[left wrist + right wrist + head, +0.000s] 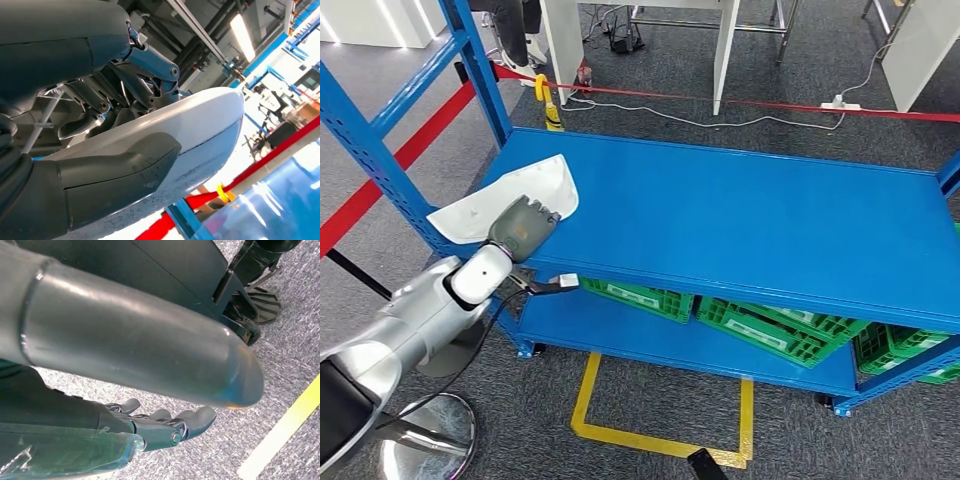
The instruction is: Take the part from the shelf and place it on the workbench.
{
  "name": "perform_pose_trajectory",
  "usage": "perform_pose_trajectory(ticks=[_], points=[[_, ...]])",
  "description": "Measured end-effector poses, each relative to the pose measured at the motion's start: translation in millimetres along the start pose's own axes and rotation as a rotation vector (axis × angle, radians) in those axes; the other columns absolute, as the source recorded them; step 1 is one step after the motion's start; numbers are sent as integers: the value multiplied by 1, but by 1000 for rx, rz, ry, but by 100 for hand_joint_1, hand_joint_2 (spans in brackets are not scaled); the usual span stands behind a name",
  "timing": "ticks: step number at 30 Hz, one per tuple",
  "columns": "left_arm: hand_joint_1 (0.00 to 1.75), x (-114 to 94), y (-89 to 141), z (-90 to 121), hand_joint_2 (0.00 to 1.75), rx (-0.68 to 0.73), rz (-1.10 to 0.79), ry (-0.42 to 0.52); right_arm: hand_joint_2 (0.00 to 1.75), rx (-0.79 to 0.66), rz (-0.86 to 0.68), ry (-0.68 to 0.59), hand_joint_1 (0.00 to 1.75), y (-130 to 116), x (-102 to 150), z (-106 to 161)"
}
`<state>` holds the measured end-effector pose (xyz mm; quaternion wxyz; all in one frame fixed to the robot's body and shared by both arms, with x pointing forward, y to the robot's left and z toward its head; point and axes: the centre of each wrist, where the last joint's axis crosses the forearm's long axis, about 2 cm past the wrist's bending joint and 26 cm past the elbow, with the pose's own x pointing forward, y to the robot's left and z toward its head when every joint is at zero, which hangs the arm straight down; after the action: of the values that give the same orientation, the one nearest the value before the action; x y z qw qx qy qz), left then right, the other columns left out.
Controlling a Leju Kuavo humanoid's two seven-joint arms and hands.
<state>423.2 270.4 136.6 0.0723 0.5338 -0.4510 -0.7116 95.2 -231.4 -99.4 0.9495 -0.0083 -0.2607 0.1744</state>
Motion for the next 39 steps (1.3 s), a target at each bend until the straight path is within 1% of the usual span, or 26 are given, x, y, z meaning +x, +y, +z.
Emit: perform_pose_trajectory(ticks=[13, 33, 39], points=[[175, -3, 1, 2, 175, 56, -15, 12, 0, 2, 7, -3, 0, 2, 1, 0], [175, 0, 3, 3, 175, 71, -10, 6, 0, 9, 6, -5, 0, 5, 2, 0], [175, 1, 10, -2, 175, 95, -8, 3, 0, 13, 10, -11, 0, 6, 4, 0]])
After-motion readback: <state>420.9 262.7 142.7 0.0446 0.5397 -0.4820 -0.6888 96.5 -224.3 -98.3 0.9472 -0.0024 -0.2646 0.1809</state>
